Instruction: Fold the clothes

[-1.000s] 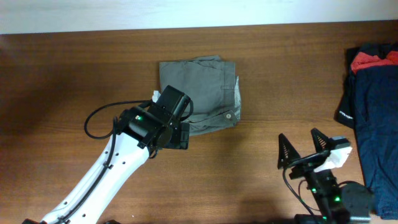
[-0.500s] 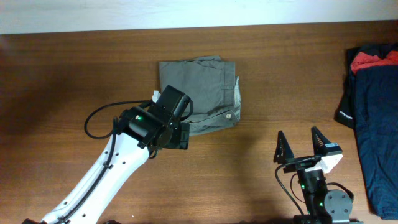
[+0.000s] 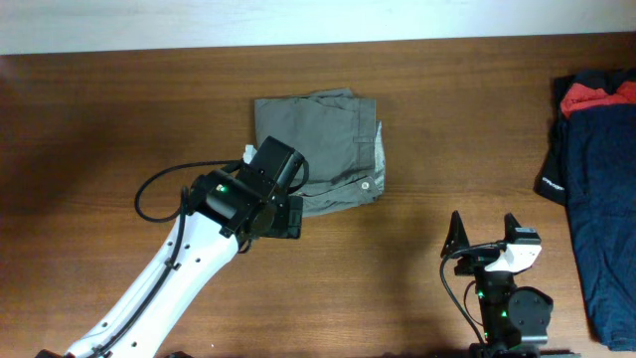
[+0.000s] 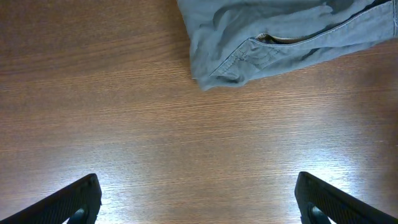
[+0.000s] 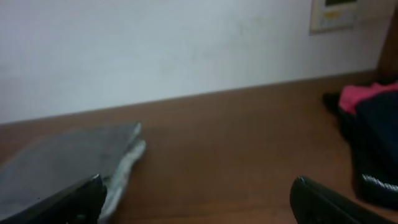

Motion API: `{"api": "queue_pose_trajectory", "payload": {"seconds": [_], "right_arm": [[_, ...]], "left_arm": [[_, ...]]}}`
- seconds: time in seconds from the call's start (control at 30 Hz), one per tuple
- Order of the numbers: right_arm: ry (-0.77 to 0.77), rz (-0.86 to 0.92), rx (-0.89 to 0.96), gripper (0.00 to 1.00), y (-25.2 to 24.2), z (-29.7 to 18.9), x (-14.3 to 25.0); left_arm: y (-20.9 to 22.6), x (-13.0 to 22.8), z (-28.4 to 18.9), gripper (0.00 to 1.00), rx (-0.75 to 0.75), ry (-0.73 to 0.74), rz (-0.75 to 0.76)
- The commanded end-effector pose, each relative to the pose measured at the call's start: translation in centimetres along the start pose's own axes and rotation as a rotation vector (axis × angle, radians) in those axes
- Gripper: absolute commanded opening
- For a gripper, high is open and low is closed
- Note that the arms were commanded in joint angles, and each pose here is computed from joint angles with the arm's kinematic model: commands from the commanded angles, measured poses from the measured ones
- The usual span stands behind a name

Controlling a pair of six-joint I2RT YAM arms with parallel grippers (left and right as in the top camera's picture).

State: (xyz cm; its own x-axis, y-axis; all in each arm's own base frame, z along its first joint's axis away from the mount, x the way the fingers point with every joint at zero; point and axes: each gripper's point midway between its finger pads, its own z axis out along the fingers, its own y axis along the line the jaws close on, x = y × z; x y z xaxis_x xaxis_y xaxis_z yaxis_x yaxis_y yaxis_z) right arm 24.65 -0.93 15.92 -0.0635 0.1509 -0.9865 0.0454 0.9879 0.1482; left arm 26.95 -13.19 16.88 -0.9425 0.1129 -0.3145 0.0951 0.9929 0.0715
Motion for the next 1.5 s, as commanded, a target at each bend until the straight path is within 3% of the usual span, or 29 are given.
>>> {"api": "queue_pose_trajectory", "payload": {"seconds": [0.0, 1.23, 1.47], "right_arm": [[0.005, -0.014, 0.037, 0.99, -0.8, -0.1, 0.3], [0.006, -0.013, 0.032, 0.99, -0.7, 0.0, 0.3], [0.006, -0.013, 0.032, 0.99, -0.7, 0.0, 0.3]], "left_arm": [[0.1, 0.0, 0.2, 0.99, -0.002, 0.004, -0.012], [0.5, 0.8, 0.2, 0.99, -0.017, 0.035, -0.006], [-0.2, -1.0, -0.5, 0.99, 0.024, -0.054, -0.025]]}}
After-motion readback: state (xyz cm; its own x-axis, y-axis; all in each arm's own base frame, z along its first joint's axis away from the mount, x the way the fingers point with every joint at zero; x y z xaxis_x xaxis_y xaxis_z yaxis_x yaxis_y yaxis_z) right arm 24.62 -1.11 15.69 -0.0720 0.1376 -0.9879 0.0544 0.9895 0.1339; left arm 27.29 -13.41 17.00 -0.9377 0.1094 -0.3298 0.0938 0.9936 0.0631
